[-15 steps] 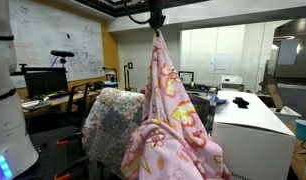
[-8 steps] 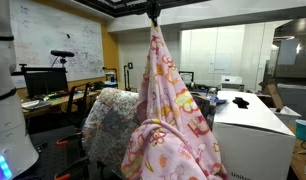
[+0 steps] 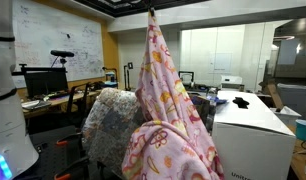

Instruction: Put the pink blanket over the blue blanket

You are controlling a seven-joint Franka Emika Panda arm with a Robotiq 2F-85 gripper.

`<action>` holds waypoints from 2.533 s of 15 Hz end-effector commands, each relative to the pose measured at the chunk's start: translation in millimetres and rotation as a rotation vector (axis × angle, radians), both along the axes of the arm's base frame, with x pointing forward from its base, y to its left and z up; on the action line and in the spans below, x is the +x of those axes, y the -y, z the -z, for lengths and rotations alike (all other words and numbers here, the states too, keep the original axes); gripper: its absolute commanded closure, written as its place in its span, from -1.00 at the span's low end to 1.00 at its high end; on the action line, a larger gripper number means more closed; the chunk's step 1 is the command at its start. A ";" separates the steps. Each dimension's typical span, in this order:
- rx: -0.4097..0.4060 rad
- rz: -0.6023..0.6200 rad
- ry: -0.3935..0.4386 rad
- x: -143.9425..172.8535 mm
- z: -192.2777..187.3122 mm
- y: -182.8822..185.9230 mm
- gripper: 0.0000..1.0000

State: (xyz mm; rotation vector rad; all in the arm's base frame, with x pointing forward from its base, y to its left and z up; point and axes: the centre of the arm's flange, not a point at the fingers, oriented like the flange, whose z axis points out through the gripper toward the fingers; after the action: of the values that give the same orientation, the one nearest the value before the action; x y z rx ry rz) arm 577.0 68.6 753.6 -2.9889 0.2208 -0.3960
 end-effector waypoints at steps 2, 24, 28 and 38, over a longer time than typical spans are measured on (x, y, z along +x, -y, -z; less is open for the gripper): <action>0.064 0.090 0.074 27.7 -37.3 14.2 0.99; -0.077 -0.186 -0.043 49.5 57.3 18.3 0.99; -0.099 -0.302 -0.087 41.5 76.3 -10.0 0.99; -0.071 -0.660 -0.373 18.8 197.9 -141.4 0.99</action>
State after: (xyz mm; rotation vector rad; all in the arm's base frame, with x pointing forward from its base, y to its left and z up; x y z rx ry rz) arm 623.5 184.7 587.1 -2.9883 -0.6020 0.0821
